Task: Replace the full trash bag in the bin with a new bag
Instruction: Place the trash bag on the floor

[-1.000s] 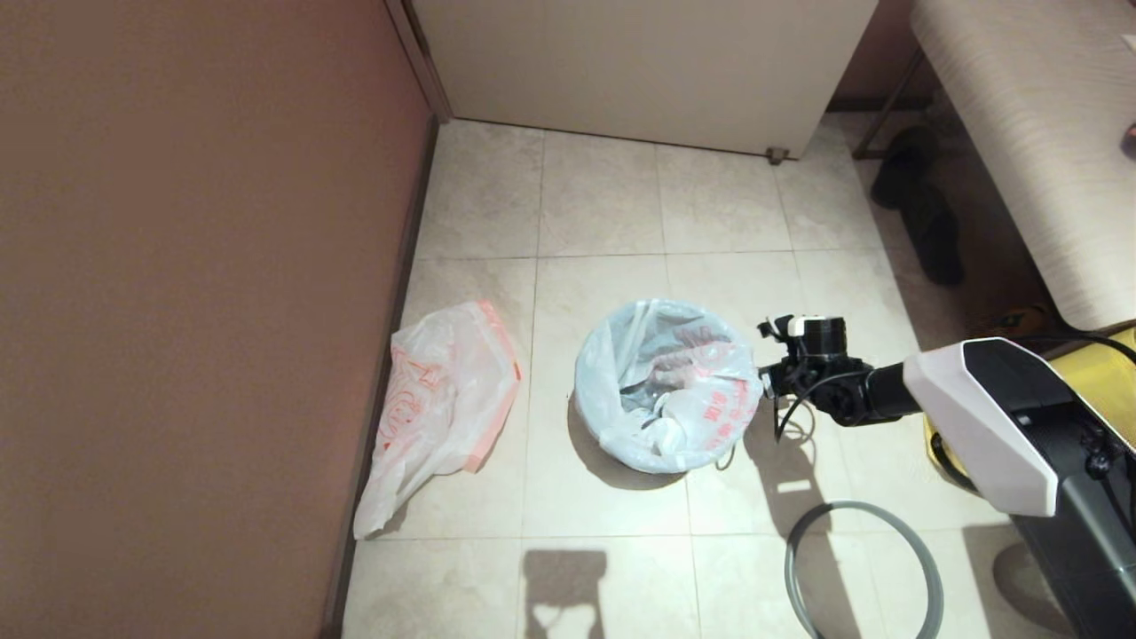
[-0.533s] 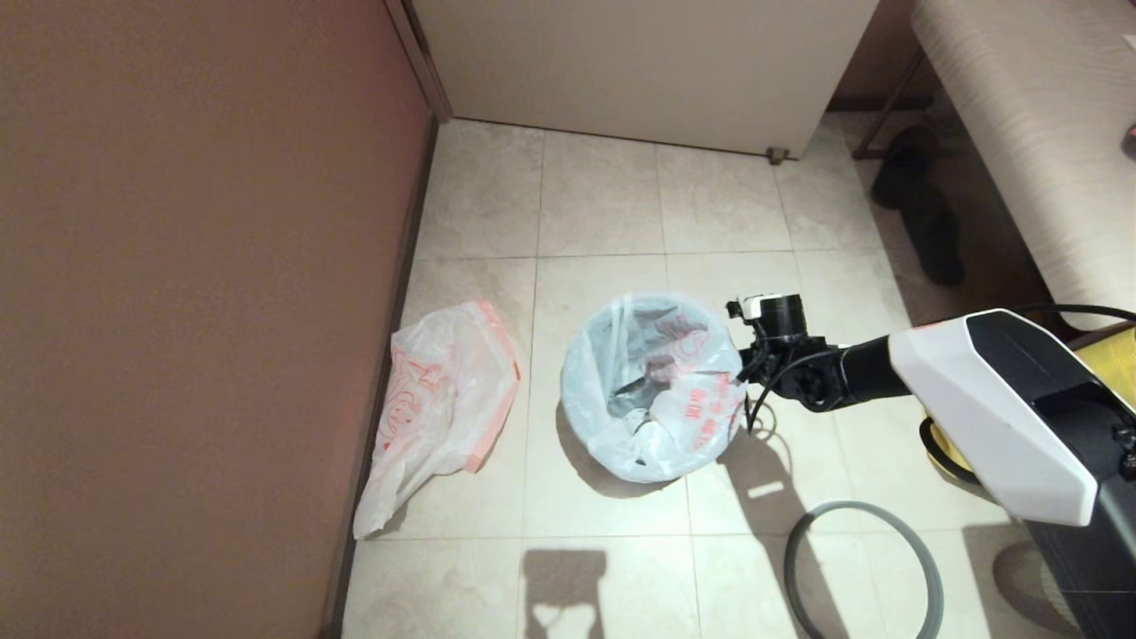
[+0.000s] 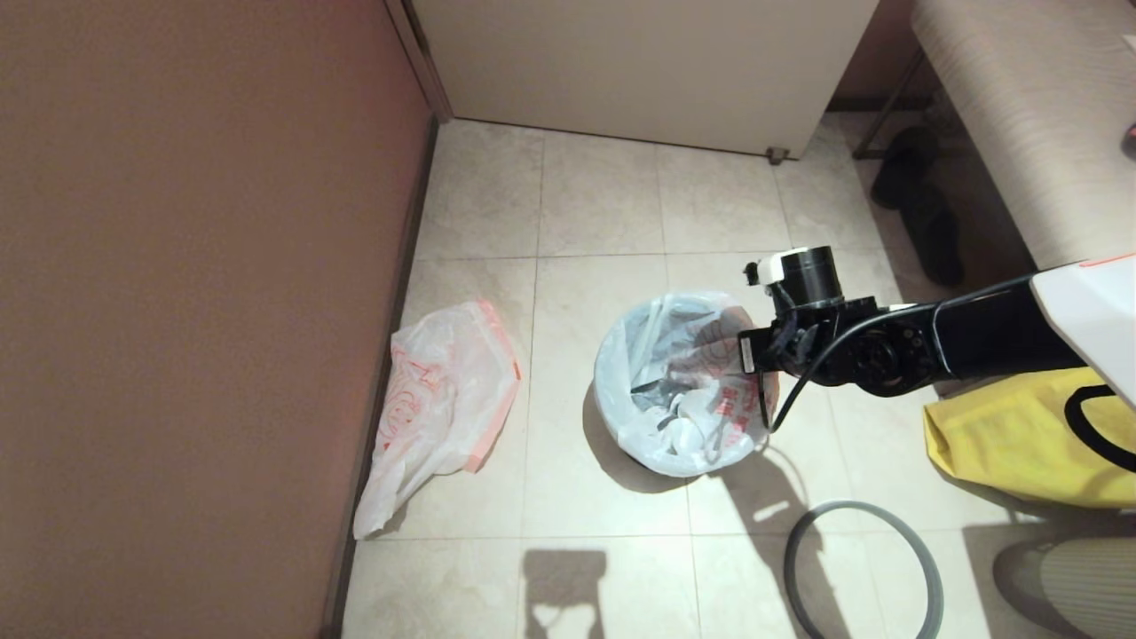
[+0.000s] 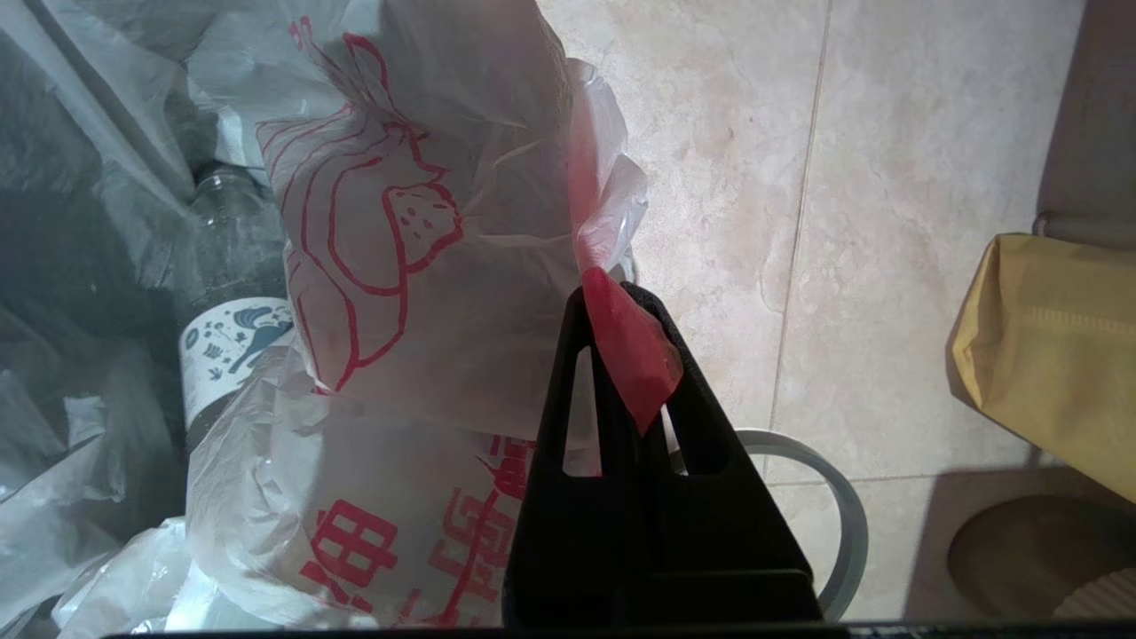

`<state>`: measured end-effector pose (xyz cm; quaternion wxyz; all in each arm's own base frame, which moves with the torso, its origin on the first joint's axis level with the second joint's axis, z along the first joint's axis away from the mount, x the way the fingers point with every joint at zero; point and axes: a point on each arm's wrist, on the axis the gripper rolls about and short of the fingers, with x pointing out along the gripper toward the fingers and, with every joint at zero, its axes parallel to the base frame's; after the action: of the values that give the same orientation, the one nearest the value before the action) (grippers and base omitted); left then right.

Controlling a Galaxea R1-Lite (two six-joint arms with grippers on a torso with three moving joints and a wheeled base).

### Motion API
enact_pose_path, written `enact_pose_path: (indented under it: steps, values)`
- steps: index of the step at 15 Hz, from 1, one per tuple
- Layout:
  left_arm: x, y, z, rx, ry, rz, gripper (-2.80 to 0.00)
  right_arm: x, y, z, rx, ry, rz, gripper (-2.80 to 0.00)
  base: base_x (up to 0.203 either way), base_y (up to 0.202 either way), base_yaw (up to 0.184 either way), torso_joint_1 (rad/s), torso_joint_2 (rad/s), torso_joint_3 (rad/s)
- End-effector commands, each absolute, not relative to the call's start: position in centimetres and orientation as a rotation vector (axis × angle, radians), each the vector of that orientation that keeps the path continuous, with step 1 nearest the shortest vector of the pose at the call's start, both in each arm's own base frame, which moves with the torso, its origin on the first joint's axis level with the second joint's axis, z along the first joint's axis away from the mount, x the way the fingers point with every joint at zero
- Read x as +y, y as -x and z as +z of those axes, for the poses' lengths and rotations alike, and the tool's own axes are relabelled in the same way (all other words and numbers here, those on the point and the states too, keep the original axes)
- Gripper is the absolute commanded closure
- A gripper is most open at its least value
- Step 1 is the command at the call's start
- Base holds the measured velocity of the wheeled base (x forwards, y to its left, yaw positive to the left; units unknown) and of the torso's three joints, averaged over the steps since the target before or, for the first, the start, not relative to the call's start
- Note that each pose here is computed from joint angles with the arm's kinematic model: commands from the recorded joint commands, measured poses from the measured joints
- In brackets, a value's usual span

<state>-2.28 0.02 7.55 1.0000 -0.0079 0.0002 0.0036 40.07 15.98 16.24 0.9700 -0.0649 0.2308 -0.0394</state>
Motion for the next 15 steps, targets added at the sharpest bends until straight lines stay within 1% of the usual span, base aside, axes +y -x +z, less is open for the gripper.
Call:
enact_pose_path:
  steps: [1,6,8,11,13,15]
  values:
    - [0.0,2.3,7.5,0.000,0.017,0.008,0.00,15.0,-39.4,17.5,0.445,0.111,-0.076,0.00,0.000,0.000,0.000,0.000,0.00,0.000]
    - [0.0,2.3,7.5,0.000,0.017,0.008,0.00,15.5,-37.2,21.1,0.372,0.011,0.040,0.00,0.000,0.000,0.000,0.000,0.00,0.000]
    - [0.0,2.3,7.5,0.000,0.017,0.008,0.00,15.8,-36.9,21.3,0.369,-0.006,0.063,0.00,0.000,0.000,0.000,0.000,0.00,0.000]
    - [0.0,2.3,7.5,0.000,0.017,0.008,0.00,15.8,-37.0,20.1,0.403,0.004,0.063,0.00,0.000,0.000,0.000,0.000,0.00,0.000]
    - [0.0,2.3,7.5,0.000,0.017,0.008,0.00,16.0,-37.8,17.7,0.459,0.029,0.052,0.00,0.000,0.000,0.000,0.000,0.00,0.000]
    - [0.0,2.3,7.5,0.000,0.017,0.008,0.00,16.0,-39.2,15.5,0.467,0.030,0.036,0.00,0.000,0.000,0.000,0.000,0.00,0.000]
